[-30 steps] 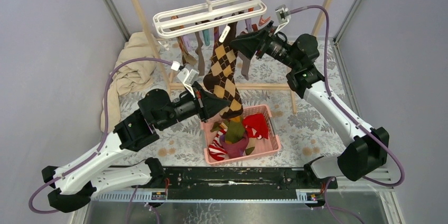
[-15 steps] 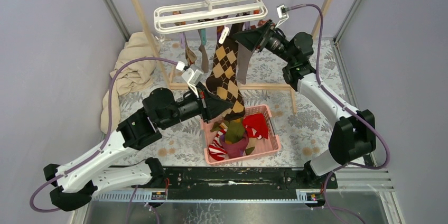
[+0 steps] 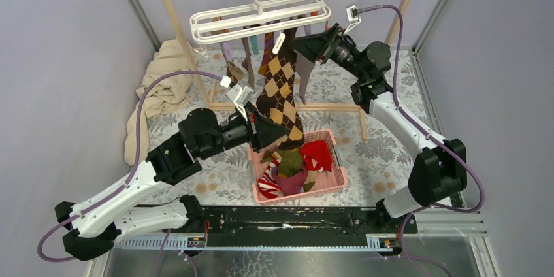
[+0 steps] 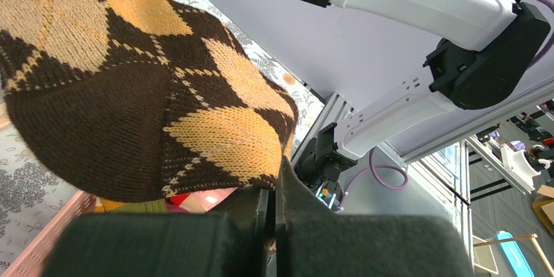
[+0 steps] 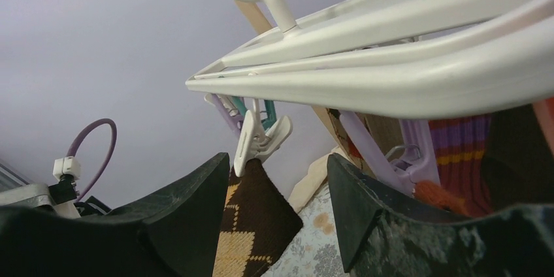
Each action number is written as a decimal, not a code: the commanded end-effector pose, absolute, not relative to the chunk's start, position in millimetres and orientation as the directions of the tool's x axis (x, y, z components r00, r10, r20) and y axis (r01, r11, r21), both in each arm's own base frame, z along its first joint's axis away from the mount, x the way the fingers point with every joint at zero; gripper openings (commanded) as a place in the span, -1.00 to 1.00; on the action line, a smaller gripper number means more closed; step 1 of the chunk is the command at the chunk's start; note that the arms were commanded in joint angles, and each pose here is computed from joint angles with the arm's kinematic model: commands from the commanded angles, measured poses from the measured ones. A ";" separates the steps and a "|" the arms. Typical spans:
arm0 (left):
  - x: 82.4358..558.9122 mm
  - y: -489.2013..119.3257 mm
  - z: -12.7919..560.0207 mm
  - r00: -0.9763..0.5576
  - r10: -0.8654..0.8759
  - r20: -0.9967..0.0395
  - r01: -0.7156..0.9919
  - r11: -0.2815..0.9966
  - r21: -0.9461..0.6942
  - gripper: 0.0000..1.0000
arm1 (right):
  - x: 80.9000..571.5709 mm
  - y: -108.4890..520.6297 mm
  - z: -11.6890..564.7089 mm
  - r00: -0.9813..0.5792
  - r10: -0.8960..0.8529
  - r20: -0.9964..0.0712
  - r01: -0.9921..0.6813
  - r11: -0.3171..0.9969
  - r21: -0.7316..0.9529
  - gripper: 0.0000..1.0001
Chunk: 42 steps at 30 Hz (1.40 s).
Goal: Remove the socks clipped to the hanger
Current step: Remove the sock from the hanger.
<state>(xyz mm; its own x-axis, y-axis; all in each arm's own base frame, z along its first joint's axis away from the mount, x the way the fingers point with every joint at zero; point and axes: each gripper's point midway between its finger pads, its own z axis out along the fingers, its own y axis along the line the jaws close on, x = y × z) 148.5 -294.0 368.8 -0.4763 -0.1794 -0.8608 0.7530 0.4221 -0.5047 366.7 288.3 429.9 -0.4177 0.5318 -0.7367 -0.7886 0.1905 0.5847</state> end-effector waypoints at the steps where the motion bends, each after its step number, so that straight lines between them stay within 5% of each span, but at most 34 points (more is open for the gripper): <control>1: 147.6 -292.4 382.9 -0.456 -0.218 -0.863 0.767 0.396 -0.505 -1.00 | 345.7 275.6 465.1 -0.320 0.560 -0.764 -0.838 0.209 0.504 0.28; 20: 149.0 -295.4 375.4 -0.463 -0.209 -0.861 0.764 0.398 -0.508 -1.00 | 286.5 242.6 457.3 -0.308 0.443 -0.842 -0.786 0.379 0.488 0.29; 31: 148.9 -293.9 358.5 -0.474 -0.191 -0.859 0.755 0.413 -0.509 -1.00 | 236.4 224.1 370.8 -0.399 0.317 -0.860 -0.744 0.436 0.506 0.29; 37: 153.1 -287.9 329.5 -0.499 -0.171 -0.850 0.718 0.468 -0.515 -1.00 | 217.2 219.8 333.0 -0.447 0.299 -0.843 -0.729 0.425 0.537 0.29; 42: 153.5 -281.8 325.3 -0.500 -0.178 -0.848 0.703 0.488 -0.517 -1.00 | 216.3 225.2 361.5 -0.422 0.341 -0.840 -0.765 0.363 0.532 0.29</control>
<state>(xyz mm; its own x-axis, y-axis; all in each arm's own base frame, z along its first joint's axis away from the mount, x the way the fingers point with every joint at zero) 150.3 -288.3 312.6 -0.5241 -0.1211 -0.8430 0.7089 0.4865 -0.5107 222.1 220.6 316.4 -0.5062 0.2944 -0.8106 -0.6795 0.4427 0.5851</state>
